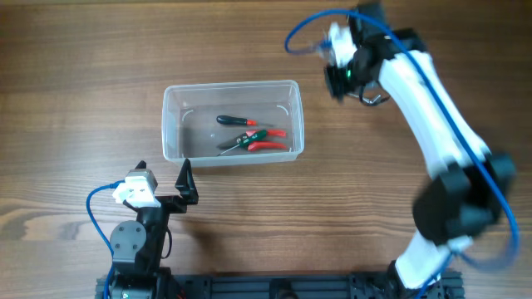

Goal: Pack container
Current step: 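Carry the pliers over the container and release them inside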

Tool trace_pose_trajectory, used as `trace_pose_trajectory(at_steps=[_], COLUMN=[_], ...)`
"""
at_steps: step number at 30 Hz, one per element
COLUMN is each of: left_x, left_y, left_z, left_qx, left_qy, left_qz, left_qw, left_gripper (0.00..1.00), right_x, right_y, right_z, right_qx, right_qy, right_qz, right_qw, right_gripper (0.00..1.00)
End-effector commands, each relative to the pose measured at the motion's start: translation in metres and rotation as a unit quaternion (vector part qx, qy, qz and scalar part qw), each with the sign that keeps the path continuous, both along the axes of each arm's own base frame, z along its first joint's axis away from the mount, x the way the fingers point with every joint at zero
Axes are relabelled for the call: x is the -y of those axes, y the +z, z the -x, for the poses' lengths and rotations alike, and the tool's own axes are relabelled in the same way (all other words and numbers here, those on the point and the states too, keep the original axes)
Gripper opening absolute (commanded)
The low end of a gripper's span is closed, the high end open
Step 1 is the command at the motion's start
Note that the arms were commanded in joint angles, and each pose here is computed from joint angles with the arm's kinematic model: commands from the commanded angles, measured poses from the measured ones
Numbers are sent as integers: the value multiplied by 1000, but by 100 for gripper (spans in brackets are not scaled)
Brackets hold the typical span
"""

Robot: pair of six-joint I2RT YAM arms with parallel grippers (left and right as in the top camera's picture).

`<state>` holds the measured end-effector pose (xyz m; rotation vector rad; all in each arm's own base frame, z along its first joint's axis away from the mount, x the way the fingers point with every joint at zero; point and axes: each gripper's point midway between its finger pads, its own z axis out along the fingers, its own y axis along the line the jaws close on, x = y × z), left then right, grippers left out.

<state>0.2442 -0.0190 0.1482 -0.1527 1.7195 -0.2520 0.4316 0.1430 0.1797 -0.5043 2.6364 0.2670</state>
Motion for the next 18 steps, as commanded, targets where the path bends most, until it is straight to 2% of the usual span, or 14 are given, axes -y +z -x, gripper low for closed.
trace_pose_trajectory(at_steps=[1, 3, 6, 12, 18], left_x=[-2, -2, -2, -2, -2], left_y=[-3, -3, -3, -3, -3], left_z=[0, 0, 0, 0, 0], left_qx=[-4, -4, -4, -4, -5], left_qy=[5, 5, 5, 5, 5], left_qz=[4, 4, 4, 4, 4], left_qw=[1000, 1000, 1000, 1000, 1000], left_gripper=[100, 100, 100, 100, 100], right_x=[-61, -88, -126, -186, -208], right_y=[99, 103, 80, -16, -88], right_z=[24, 37, 56, 85, 95], right_qx=[153, 169, 153, 70, 15], right_qy=[152, 204, 265, 374, 410], right_qz=[-21, -16, -8, 40, 75], right_qw=[976, 964, 952, 924, 909], right_gripper=[4, 4, 4, 4, 4])
